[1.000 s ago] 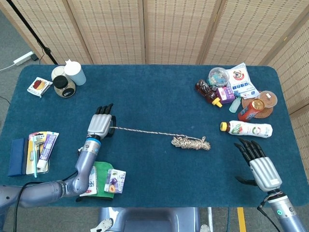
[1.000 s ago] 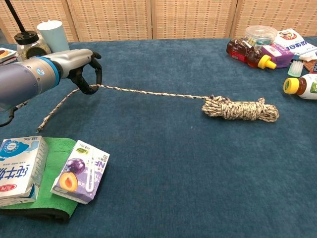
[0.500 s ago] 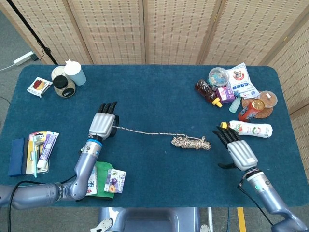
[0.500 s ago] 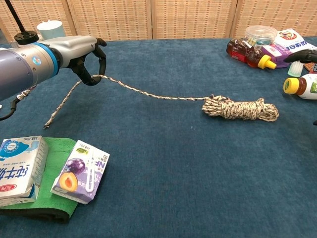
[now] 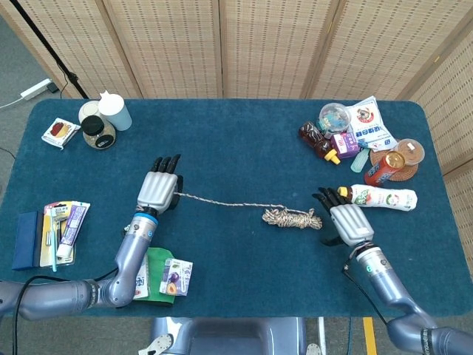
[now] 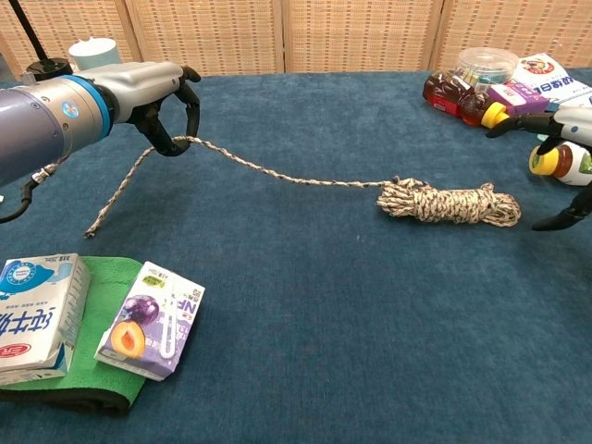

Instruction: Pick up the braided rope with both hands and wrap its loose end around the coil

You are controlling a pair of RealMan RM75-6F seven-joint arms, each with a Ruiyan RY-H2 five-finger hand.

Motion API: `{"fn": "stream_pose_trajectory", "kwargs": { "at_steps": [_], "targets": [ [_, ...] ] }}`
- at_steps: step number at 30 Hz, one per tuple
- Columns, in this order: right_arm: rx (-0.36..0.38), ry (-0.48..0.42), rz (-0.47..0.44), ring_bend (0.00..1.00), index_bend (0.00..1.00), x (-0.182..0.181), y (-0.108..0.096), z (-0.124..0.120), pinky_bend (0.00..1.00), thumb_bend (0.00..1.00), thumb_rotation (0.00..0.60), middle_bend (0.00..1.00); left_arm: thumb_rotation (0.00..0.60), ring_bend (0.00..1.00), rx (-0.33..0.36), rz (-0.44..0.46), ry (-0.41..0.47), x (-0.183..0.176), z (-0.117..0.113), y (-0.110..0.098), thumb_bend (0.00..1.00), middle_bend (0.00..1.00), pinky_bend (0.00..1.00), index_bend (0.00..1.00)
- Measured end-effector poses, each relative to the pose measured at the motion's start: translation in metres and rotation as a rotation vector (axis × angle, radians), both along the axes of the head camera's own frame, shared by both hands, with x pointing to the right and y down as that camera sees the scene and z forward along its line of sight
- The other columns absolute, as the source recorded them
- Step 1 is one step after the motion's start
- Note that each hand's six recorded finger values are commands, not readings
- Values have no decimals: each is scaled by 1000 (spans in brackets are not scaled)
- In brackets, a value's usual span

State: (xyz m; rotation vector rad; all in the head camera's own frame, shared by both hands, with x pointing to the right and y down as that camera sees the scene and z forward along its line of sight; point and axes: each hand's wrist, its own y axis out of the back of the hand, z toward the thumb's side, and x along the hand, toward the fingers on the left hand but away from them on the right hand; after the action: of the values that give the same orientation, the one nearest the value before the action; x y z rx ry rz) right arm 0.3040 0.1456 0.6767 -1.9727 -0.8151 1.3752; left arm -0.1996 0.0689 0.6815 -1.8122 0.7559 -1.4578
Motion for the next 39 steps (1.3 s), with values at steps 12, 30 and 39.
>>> {"fn": "stream_pose_trajectory", "kwargs": {
  "at_steps": [12, 30, 39],
  "targets": [
    [-65, -12, 10, 24, 175, -36, 4, 26, 282, 174, 600, 122, 600, 0, 0, -4, -1, -2, -1, -2, 404, 0, 0, 572],
    [-47, 38, 39, 122, 299, -47, -8, 40, 342, 319, 600, 230, 600, 0, 0, -6, 0, 0, 0, -3, 403, 0, 0, 572],
    [-45, 41, 40, 260, 424, -52, -10, 44, 516, 502, 600, 378, 600, 0, 0, -15, 0, -3, -2, -5, 404, 0, 0, 572]
  ]
}}
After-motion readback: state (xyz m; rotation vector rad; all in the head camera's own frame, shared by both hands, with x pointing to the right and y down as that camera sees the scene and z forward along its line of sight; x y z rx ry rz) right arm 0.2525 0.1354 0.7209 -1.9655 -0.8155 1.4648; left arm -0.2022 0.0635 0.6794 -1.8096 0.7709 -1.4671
